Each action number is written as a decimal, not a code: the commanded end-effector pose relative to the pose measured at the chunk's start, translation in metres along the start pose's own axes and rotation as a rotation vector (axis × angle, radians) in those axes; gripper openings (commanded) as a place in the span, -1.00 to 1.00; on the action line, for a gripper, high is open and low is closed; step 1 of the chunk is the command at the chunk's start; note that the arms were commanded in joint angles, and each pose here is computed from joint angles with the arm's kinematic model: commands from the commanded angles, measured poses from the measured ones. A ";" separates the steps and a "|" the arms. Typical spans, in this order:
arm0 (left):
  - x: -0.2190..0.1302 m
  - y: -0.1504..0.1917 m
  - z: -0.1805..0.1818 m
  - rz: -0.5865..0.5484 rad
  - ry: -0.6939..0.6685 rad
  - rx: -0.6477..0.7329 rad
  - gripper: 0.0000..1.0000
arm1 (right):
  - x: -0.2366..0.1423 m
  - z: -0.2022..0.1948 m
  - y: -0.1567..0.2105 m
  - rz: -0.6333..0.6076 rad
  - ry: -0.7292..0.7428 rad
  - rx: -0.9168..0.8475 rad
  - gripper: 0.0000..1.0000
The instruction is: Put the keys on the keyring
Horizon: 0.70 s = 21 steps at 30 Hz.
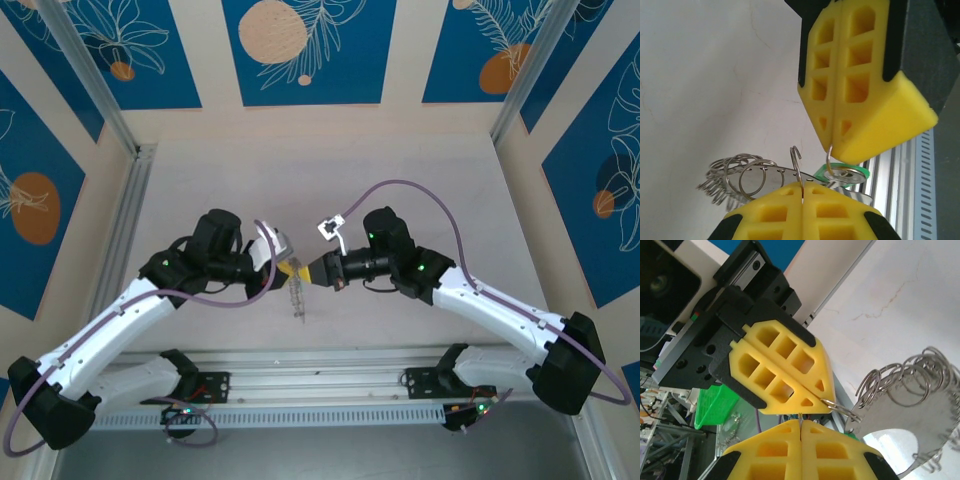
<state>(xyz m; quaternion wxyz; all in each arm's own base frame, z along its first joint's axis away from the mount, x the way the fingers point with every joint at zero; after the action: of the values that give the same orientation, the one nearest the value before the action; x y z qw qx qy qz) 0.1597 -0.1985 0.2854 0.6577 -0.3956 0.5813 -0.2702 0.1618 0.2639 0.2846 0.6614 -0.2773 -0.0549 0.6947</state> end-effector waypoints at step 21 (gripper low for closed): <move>-0.008 -0.010 -0.011 -0.046 0.001 0.080 -1.00 | -0.002 -0.021 -0.011 -0.074 0.142 0.073 -1.00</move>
<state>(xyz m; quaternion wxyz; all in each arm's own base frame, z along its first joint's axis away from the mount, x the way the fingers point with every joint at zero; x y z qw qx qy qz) 0.1549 -0.1984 0.2877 0.6662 -0.3874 0.5746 -0.2755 0.1759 0.2587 0.2745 0.6918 -0.2975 -0.0145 0.6578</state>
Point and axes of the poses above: each hand's point on the last joint's axis, 136 mm out from that joint toward the fingers, its own x axis out along the fingers, its own z axis along the line the jaws close on, y = z × x, the point moved 7 cm from there along -x, back along the fingers, and after that the axes turned 11 degrees about x, right-handed, at the moved point
